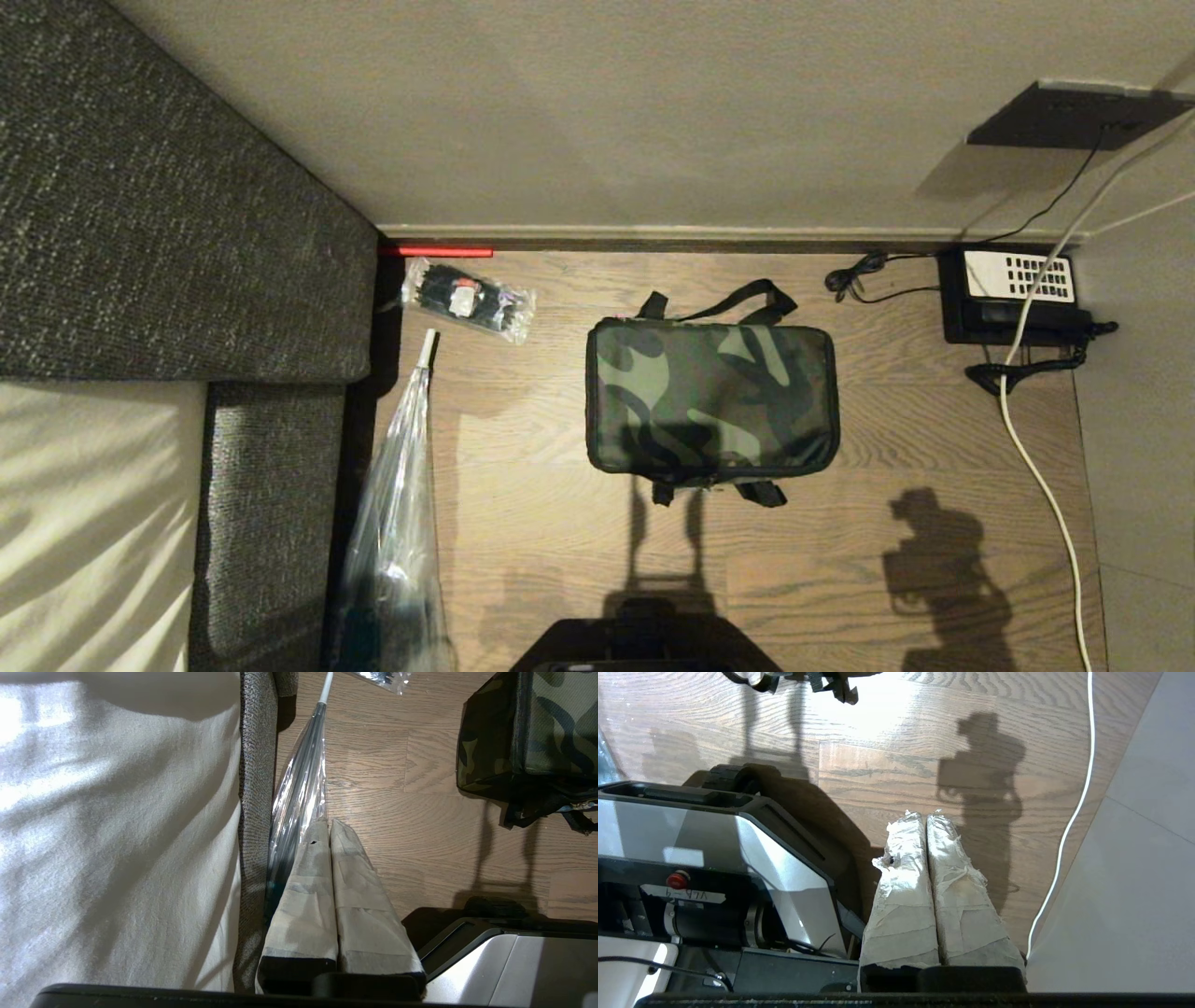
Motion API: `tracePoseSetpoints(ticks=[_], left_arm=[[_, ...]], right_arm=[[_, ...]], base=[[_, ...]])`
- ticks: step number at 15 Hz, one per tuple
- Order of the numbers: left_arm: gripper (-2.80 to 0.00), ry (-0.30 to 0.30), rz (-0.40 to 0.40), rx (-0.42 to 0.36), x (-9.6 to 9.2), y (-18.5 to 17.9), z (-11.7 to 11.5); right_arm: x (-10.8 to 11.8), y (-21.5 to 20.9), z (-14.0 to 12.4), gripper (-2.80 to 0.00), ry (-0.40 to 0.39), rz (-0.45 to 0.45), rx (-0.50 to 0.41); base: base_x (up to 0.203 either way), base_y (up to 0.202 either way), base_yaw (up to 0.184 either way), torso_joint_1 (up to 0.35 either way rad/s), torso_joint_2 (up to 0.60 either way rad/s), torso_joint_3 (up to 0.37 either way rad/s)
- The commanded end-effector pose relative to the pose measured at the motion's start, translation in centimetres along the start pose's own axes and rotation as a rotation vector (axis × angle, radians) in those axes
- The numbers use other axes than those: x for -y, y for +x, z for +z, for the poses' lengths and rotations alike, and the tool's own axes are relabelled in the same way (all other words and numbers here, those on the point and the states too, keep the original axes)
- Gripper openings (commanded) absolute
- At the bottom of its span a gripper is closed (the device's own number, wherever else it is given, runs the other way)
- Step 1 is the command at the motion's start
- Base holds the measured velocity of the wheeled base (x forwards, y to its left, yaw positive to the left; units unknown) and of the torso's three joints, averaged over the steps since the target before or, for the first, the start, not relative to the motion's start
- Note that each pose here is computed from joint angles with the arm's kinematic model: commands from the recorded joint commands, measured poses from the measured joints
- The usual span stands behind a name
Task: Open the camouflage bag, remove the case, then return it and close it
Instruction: Open the top of the storage box
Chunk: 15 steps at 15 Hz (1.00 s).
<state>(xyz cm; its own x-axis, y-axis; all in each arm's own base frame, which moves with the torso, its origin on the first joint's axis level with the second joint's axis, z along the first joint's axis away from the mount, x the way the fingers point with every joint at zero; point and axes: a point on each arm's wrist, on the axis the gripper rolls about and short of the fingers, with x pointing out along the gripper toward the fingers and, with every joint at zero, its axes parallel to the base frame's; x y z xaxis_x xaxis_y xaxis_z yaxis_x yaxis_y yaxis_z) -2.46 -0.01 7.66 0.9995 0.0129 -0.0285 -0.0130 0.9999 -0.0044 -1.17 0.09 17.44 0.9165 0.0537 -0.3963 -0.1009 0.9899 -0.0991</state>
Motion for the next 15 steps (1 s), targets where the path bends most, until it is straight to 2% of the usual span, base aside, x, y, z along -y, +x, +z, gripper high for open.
tracePoseSetpoints(ticks=[1,2,5,15], left_arm=[[-2.8,0.0,0.001,-0.001,0.0,0.0,0.0],[-2.8,0.0,-0.001,-0.001,0.0,0.0,0.0],[-2.8,0.0,-0.001,-0.001,0.0,0.0,0.0],[-2.8,0.0,-0.001,-0.001,0.0,0.0,0.0]], right_arm=[[0.0,0.2,0.0,-2.8,0.0,0.003,-0.015],[0.0,0.2,0.3,-2.8,-0.002,0.01,-0.001],[0.4,1.1,4.1,-2.8,-0.012,0.061,0.069],[0.4,1.1,4.3,-2.8,-0.013,0.066,0.077]], base=[[0.0,0.0,0.0,0.0,0.0,0.0],[0.0,0.0,0.0,0.0,0.0,0.0],[0.0,0.0,0.0,0.0,0.0,0.0],[0.0,0.0,0.0,0.0,0.0,0.0]])
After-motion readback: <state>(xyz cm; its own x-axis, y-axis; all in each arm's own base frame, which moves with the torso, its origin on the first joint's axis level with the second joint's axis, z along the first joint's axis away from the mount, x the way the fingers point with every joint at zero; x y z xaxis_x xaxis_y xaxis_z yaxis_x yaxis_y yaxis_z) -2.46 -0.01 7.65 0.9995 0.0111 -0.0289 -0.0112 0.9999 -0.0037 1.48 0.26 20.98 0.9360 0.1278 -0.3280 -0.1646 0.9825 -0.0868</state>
